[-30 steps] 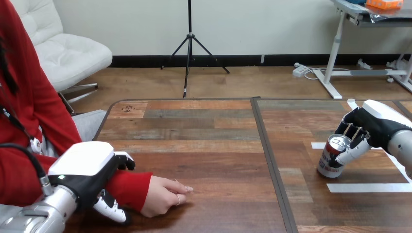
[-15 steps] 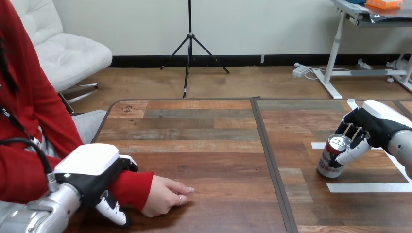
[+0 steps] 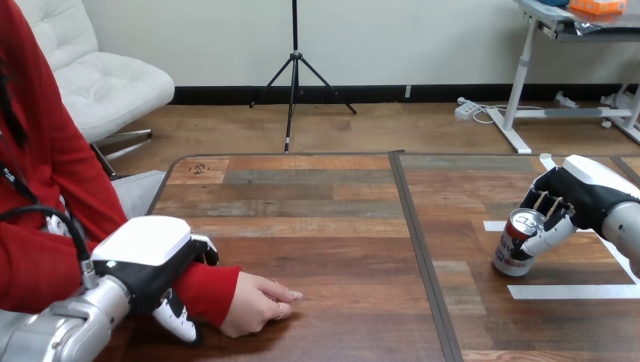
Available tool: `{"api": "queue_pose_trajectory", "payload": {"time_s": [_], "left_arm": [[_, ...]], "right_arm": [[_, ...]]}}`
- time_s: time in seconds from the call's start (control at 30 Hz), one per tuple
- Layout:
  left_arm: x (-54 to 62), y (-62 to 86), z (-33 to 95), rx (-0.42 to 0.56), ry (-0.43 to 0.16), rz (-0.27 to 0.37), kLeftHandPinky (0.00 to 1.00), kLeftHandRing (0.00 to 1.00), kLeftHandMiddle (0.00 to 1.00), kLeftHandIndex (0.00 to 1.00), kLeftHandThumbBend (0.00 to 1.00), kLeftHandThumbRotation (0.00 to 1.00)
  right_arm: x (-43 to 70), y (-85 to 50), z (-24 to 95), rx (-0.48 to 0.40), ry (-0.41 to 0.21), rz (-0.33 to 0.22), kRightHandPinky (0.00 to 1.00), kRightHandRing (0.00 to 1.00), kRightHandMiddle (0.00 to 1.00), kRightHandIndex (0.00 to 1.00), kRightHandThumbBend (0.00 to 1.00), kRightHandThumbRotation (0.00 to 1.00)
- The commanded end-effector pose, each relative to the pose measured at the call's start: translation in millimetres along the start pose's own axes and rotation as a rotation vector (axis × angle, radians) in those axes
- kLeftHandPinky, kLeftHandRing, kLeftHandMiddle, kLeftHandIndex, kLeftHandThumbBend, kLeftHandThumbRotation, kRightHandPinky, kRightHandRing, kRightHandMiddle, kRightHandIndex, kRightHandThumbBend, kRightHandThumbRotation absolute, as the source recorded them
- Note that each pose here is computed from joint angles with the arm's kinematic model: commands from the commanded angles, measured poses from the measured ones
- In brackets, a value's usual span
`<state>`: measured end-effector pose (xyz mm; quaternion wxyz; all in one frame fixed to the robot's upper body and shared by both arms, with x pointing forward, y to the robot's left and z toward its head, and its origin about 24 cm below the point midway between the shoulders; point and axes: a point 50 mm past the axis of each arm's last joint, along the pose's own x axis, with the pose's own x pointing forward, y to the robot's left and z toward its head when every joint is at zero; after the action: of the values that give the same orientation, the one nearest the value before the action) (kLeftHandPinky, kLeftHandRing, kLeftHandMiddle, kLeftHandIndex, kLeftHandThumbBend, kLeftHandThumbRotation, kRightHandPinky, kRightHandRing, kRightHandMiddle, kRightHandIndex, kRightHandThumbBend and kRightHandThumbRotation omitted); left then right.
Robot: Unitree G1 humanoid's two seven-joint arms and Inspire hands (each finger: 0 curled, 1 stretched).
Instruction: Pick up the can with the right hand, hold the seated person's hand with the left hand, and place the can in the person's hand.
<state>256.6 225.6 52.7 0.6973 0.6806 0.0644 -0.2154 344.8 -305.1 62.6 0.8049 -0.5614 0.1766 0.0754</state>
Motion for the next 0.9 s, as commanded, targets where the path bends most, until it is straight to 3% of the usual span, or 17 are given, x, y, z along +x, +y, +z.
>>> {"api": "queue_pose_trajectory", "payload": {"time_s": [0.0, 0.47, 0.87], "left_arm": [[8.2, 24.8, -2.2, 0.063, -0.010, 0.089, 0.70, 0.74, 0.75, 0.73, 1.00, 0.11], [17.2, 25.9, -2.5, 0.060, -0.021, 0.093, 0.68, 0.72, 0.72, 0.70, 1.00, 0.01], [23.6, 24.2, -1.3, 0.035, -0.046, 0.110, 0.51, 0.59, 0.63, 0.61, 1.00, 0.00]], "right_arm": [[3.6, -22.1, 16.9, 0.021, -0.062, -0.085, 0.45, 0.49, 0.51, 0.46, 0.80, 0.00], [4.2, -21.9, 17.6, 0.023, -0.056, -0.089, 0.46, 0.49, 0.51, 0.45, 0.80, 0.00], [4.1, -22.7, 18.3, 0.020, -0.062, -0.095, 0.47, 0.50, 0.52, 0.46, 0.81, 0.00]]}}
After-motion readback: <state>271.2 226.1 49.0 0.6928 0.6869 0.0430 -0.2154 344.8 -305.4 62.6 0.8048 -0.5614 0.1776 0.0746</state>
